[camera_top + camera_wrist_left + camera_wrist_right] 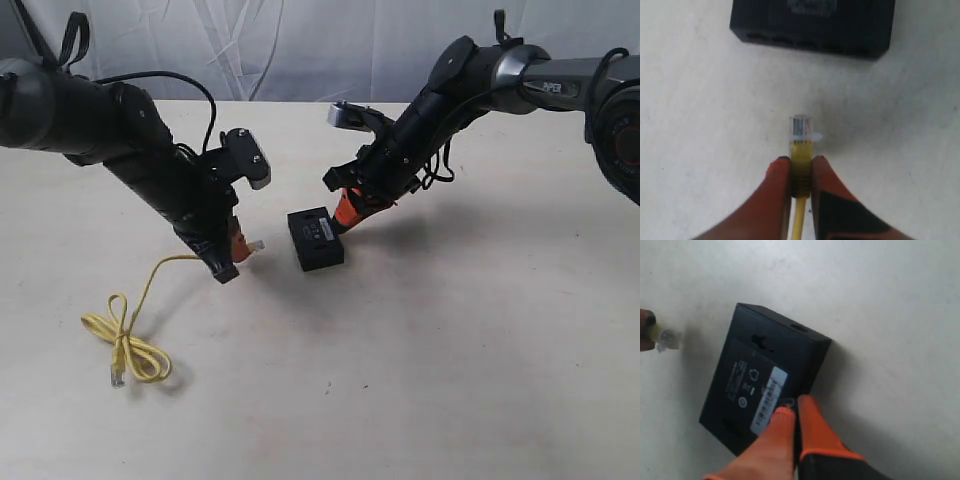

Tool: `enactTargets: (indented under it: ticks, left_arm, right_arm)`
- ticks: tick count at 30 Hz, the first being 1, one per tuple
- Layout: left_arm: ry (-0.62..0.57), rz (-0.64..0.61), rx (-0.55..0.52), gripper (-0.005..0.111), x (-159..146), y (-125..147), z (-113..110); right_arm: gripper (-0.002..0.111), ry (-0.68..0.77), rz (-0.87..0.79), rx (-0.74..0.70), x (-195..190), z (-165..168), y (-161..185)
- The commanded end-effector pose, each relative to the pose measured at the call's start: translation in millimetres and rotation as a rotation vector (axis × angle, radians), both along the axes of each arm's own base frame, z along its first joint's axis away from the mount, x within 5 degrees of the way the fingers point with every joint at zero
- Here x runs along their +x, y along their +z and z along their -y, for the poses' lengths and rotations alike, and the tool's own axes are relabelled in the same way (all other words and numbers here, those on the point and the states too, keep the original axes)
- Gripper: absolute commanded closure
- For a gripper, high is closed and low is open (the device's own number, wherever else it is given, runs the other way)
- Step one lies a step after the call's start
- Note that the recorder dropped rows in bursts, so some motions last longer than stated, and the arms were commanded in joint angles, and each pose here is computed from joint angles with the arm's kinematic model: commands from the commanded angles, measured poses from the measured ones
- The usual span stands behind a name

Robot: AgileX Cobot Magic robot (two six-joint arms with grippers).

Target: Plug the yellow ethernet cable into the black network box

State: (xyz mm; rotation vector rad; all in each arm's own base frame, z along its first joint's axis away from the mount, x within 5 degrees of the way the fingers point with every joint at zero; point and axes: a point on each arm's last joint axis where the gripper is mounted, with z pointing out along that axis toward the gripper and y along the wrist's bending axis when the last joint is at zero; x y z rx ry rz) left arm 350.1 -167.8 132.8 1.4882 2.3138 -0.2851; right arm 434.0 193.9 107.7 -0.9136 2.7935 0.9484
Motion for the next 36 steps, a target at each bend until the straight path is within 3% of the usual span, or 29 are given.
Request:
enactTargets:
  ticks: [1,5,13,26,33,36]
  left_arm:
    - [0.042,-0.036,0.006,0.107,5.0,-5.9,7.6]
    - [0.019,-0.027,0.03,0.107,9.1,-15.4,12.1]
    - [-0.006,0.034,0.045,0.107,19.7,-8.0,14.1]
    - [-0.011,-0.032,0.054,0.107,24.9,-19.5,18.1]
    - [-0.062,-0.035,0.109,0.107,23.1,-21.1,14.1]
    - [0.005,-0.087,0.084,0.107,20.7,-21.1,15.2]
  right_arm:
    - [0.109,0.008,0.023,0.004,-0.3,-6.8,0.6]
    - [0.109,0.005,0.028,0.004,0.2,-6.8,0.5]
    - [0.109,-0.046,0.172,-0.052,13.7,-2.9,-2.7]
    - [0.109,-0.018,0.179,-0.039,6.7,-20.8,-2.2]
    - [0.109,0.014,0.178,-0.033,2.6,-27.3,-2.0]
    - [0.109,0.018,0.18,-0.038,2.6,-26.9,-2.3]
